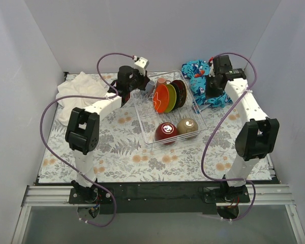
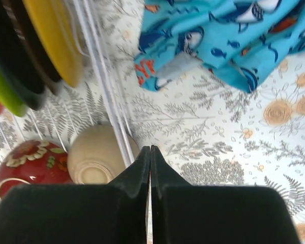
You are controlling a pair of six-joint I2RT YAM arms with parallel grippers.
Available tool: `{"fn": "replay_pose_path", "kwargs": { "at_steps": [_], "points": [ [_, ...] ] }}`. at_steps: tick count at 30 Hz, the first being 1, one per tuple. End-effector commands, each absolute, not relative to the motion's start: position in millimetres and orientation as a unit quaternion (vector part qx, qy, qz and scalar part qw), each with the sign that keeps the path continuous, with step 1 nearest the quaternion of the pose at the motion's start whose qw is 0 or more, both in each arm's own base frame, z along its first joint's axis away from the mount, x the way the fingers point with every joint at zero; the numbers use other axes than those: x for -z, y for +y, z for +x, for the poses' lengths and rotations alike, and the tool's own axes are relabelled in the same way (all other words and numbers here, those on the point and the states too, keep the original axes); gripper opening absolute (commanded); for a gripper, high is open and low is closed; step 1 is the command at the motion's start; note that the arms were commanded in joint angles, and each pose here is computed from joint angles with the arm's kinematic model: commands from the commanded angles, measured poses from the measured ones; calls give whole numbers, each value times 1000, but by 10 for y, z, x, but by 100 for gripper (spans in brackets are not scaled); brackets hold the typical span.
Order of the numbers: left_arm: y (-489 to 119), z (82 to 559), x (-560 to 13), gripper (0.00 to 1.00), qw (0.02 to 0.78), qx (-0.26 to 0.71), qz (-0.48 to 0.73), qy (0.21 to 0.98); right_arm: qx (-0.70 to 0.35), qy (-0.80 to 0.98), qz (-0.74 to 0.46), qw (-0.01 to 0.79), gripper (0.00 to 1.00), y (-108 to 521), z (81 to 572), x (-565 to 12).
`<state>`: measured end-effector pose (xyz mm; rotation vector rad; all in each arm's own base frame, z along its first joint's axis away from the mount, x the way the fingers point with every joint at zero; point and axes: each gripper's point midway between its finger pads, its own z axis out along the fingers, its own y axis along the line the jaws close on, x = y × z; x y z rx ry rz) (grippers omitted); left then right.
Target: Load the mixed dishes into the dish rack
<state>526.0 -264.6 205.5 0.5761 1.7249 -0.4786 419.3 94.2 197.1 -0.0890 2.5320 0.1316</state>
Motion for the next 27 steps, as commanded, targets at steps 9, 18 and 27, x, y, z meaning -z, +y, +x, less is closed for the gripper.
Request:
{"fn": "replay_pose_path", "kwargs": {
  "at_steps": [9, 18, 27],
  "points": [
    [-2909, 5698, -2015, 0, 596, 222, 230, 737, -119, 957, -12, 265, 1, 769, 3989, -1845],
    [-2717, 5602, -1515, 0, 553, 175, 233, 781, -117, 955, 0, 272, 2, 679, 4067, -1871],
    [-2461, 5438, -1333, 0, 533, 127, 222, 807, -118, 953, 3, 280, 3, 651, 4076, -1907]
  ]
}}
